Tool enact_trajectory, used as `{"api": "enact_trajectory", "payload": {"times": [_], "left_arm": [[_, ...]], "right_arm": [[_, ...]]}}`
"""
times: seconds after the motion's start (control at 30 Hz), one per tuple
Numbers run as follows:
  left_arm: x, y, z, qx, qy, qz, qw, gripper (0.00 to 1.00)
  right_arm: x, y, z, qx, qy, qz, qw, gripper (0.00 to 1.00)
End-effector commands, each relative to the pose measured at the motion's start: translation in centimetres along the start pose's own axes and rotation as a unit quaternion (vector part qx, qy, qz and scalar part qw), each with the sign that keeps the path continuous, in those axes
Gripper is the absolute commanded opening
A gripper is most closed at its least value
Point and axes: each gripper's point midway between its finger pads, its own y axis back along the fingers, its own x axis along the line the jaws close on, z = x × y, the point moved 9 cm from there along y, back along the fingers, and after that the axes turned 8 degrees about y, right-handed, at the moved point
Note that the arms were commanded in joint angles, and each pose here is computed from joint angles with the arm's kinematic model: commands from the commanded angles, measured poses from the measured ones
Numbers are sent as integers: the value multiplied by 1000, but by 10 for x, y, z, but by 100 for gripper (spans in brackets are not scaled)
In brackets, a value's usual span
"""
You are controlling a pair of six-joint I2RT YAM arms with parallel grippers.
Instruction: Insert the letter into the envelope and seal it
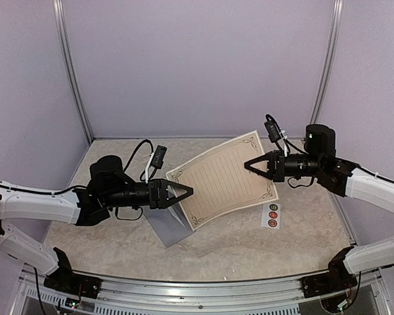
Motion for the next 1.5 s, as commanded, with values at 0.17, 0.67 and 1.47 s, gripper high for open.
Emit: {"api": "enact_trajectory", "payload": {"times": [0.17,0.67,1.47], "left_arm": [[11,-7,-6,-37,-1,57,998,17],[87,-46,-31,13,108,186,976,0],[162,-55,-60,89,116,233,961,0]], "right_arm": [[-3,7,-3,-15,-46,-35,998,0],[-20,-35,-76,142,-76,-196,967,0],[9,-91,-58,143,-58,-144,977,93]]}}
